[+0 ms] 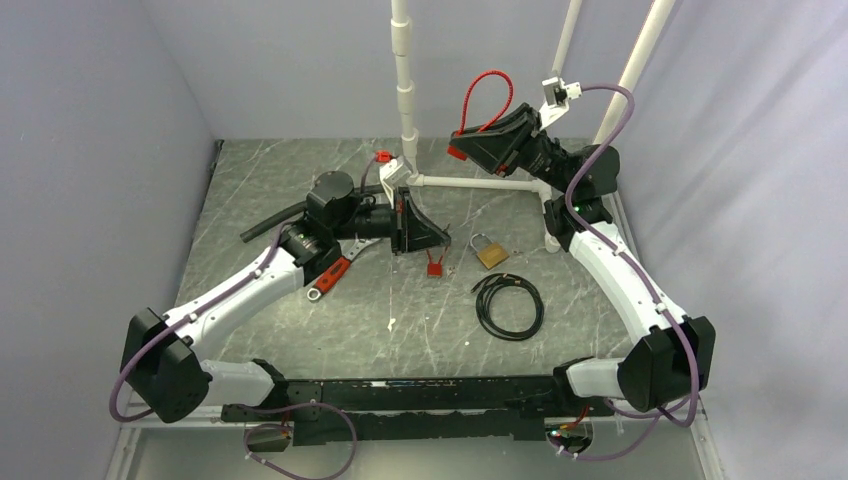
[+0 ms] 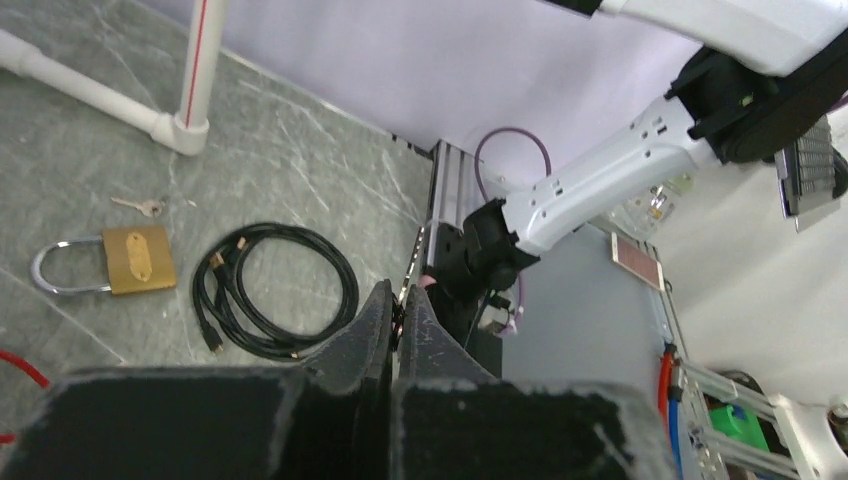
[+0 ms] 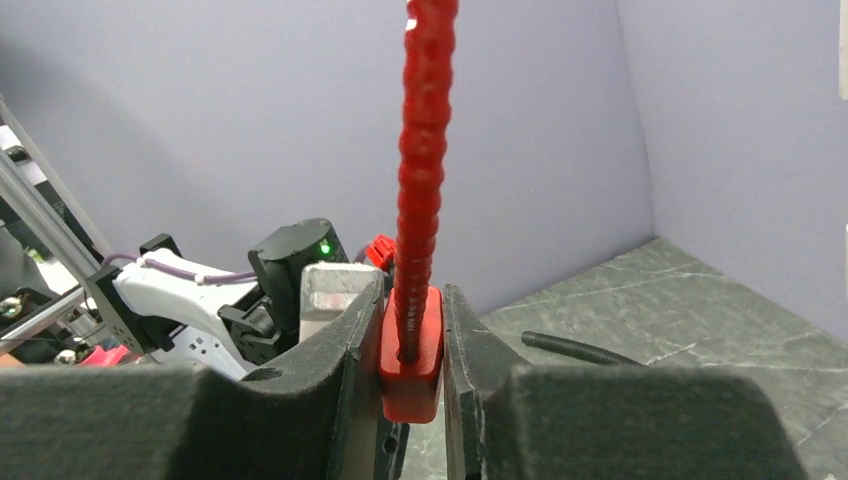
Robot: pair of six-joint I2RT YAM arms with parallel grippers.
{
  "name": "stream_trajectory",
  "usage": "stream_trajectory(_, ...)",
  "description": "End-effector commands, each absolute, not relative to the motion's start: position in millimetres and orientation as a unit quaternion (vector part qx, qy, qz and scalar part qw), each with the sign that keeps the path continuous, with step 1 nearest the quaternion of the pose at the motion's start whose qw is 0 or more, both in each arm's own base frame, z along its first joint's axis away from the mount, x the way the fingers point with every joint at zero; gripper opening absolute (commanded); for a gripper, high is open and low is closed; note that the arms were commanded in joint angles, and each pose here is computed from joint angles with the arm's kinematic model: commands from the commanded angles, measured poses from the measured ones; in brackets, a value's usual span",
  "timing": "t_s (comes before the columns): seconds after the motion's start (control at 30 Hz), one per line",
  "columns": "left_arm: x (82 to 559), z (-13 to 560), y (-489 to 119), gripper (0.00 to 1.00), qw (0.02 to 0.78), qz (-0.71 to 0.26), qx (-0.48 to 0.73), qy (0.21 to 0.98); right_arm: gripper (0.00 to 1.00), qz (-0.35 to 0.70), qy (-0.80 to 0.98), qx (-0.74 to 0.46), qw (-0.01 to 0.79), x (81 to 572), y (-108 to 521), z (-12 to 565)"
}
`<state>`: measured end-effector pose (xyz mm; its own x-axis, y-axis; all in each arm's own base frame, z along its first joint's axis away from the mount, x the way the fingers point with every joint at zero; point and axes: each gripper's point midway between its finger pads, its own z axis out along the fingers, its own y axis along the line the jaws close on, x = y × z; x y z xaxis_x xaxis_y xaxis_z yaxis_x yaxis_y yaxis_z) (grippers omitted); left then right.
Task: Lock with the key
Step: Remove the key from the lock, then place the lock at the center of the board.
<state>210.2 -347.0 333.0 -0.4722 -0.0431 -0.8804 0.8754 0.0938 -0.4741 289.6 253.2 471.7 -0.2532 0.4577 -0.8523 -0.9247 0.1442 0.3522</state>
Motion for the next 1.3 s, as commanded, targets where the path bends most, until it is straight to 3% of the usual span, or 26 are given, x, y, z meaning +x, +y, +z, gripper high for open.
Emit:
stream_trajectory(0.0, 192, 331, -344, 0.00, 0.375, -0.604, 0.370, 0.598, 0.00, 0.608, 0.460, -0.242, 0.600, 280, 249, 499)
stream_trajectory(0.2, 196, 326, -331, 0.00, 0.366, -0.602, 0.353, 0.616, 0.00, 0.595, 0.486, -0.271, 0.580, 279, 254, 475)
stream_trajectory(0.33, 228, 317, -299, 0.00, 0.367, -0.597, 0.273, 0.659, 0.00, 0.591, 0.523, -0.280, 0.547, 281, 259, 443)
stream_trajectory(0.5, 282, 300, -233, 0.00, 0.407, -0.548, 0.158, 0.714, 0.00, 0.588, 0.612, -0.264, 0.458, 287, 278, 369)
stream_trajectory(0.77, 322, 273, -157, 0.00, 0.466, -0.419, 0.051, 0.778, 0.00, 0.547, 0.736, -0.230, 0.325, 294, 339, 251)
stream_trajectory(1.27, 327, 264, -125, 0.00, 0.466, -0.384, 0.004, 0.797, 0.08, 0.538, 0.806, -0.146, 0.200, 309, 401, 140)
